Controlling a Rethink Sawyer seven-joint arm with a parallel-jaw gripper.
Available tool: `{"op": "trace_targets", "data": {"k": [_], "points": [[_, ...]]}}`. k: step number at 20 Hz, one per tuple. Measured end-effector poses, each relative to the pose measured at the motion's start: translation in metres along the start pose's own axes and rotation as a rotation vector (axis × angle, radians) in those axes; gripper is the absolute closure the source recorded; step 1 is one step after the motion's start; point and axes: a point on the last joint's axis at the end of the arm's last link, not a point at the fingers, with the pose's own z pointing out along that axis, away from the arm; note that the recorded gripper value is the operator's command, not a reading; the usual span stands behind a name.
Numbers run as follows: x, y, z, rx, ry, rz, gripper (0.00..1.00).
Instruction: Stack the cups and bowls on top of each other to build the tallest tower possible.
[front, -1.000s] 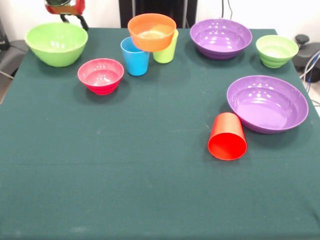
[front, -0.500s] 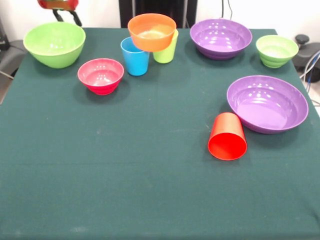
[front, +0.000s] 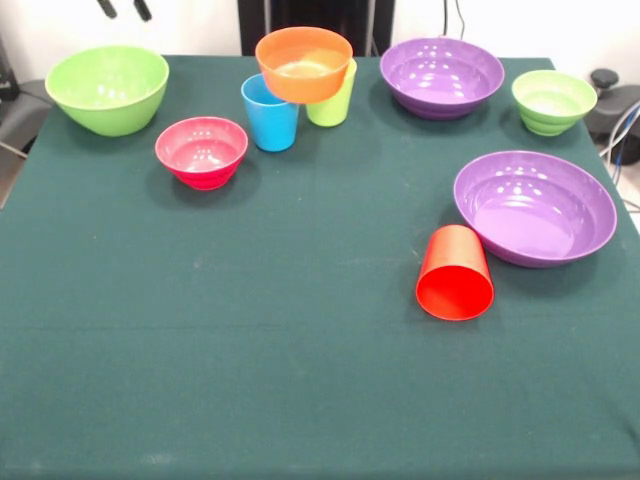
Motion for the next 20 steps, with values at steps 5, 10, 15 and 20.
{"op": "trace_targets", "data": {"k": [5,10,15,20], "points": [[0.013,0.003,-0.017,0.013,0.028,0.004,0.0],[0.014,0.004,-0.017,0.014,0.031,0.003,0.0],[0.015,0.009,-0.009,-0.006,0.044,-0.004,0.0],[0.015,0.016,-0.002,-0.023,0.057,-0.014,0.0]]}}
